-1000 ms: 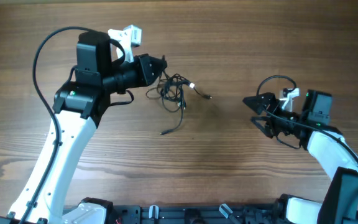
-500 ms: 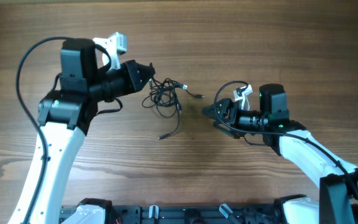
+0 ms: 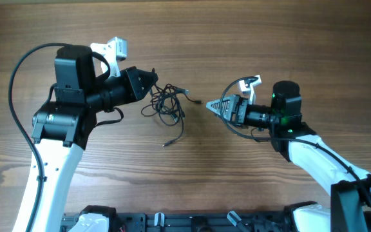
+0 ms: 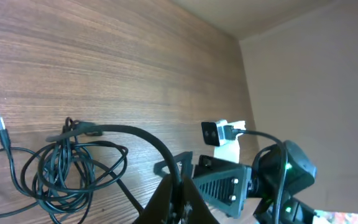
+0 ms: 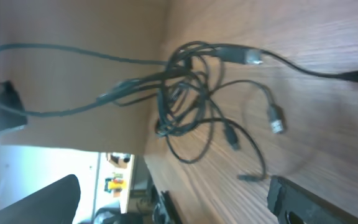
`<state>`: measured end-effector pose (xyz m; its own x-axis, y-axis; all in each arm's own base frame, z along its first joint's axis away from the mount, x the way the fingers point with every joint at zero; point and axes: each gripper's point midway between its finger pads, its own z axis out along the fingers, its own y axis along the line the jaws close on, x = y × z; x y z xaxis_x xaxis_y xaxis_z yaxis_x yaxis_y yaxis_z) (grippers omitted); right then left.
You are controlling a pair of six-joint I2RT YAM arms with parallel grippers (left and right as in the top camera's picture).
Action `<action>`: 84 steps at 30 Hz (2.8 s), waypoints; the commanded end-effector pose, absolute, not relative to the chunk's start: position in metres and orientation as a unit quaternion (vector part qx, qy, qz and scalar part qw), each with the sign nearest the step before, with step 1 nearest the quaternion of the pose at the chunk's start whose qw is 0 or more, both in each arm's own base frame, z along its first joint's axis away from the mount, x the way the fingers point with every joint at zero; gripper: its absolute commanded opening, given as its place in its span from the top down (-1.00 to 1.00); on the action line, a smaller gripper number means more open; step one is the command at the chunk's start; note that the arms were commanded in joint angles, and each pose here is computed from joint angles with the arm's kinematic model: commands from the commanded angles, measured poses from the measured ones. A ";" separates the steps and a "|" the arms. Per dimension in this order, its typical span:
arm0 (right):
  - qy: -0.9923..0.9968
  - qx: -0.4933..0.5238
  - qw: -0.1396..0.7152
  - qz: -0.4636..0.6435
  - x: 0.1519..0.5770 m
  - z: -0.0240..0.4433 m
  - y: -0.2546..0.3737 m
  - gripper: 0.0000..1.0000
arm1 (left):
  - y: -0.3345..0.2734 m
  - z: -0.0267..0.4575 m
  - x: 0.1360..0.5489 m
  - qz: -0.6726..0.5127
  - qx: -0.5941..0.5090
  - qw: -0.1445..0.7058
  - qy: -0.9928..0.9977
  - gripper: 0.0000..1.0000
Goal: Untangle cables
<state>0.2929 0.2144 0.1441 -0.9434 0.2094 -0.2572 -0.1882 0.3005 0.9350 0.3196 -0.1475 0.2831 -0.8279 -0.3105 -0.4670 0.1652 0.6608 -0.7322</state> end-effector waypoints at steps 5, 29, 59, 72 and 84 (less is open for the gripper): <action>0.804 0.120 0.160 0.560 0.300 0.136 0.251 -0.89 | -0.147 0.295 0.317 -0.422 -0.056 0.294 0.856 0.92; 0.749 0.280 0.176 0.574 0.319 0.148 0.271 -0.72 | -0.197 0.302 0.292 -0.450 0.033 0.276 0.849 0.92; 0.704 0.123 0.265 0.647 0.350 0.212 0.105 0.91 | 0.005 0.296 0.266 -0.146 -0.191 0.416 0.877 0.92; 0.702 0.071 0.262 0.658 0.338 0.221 0.112 0.86 | -0.042 0.261 0.299 -0.310 -0.275 0.271 0.869 0.92; 0.747 0.119 0.217 0.617 0.340 0.176 0.170 0.83 | -0.192 0.177 0.314 -0.360 -0.077 0.102 0.924 -0.66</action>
<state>0.3344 0.1731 0.1881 -0.8918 0.4196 -0.1693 -0.1099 0.1620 0.9806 0.3101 -0.1837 0.1889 -0.9576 -0.2434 -0.1542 -0.0745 0.7261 -0.6835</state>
